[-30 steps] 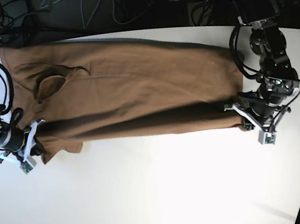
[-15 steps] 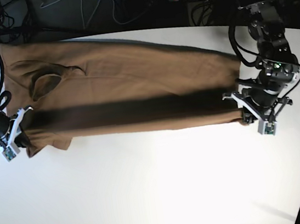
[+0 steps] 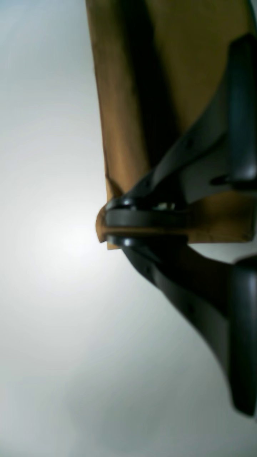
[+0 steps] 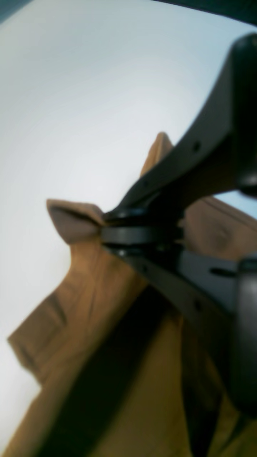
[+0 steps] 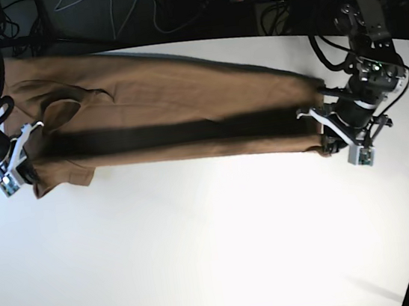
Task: Fold the T-shirt properly
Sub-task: 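Lift the hem with both grippers and fold it toward the collar edge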
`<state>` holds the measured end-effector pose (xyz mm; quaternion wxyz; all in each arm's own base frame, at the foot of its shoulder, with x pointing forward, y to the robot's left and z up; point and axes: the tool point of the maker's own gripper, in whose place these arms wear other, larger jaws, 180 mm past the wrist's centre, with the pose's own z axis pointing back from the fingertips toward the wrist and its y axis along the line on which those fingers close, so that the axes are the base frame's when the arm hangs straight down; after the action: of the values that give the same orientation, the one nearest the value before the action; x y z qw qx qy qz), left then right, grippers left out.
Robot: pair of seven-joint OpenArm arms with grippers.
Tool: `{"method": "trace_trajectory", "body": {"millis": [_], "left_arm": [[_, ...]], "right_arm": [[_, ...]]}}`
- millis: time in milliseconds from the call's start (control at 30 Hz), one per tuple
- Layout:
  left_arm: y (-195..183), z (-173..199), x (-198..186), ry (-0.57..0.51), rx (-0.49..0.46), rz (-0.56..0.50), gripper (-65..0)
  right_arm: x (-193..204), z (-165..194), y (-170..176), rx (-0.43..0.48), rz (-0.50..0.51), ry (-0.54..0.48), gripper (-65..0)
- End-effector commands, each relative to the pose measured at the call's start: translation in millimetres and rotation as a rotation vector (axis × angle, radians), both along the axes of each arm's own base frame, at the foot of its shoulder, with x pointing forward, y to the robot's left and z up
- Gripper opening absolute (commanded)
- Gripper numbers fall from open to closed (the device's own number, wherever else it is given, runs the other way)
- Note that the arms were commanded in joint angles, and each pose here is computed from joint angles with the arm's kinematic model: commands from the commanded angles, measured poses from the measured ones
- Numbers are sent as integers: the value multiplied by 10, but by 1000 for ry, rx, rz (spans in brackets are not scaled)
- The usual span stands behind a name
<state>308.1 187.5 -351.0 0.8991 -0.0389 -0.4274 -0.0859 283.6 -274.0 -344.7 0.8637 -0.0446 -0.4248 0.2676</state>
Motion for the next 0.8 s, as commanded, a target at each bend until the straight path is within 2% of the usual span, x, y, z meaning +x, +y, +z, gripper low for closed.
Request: {"method": "trace_trajectory", "body": {"millis": [0, 200, 433, 767], "left_arm": [[2, 128, 69, -48, -2, -3, -627], [-26, 242, 70, -78, 6, -11, -627], [-42, 251, 5, -77, 12, -17, -627], [-42, 197, -54, -60, 11, -17, -627]], "right_arm": [[53, 158, -13, -7, 12, -48, -649], [-99, 145, 57, -15, 31, -35, -649], [-260, 201, -100, -9, -56, -54, -649], [-529, 221, 77, -26, -13, -29, -649]]}}
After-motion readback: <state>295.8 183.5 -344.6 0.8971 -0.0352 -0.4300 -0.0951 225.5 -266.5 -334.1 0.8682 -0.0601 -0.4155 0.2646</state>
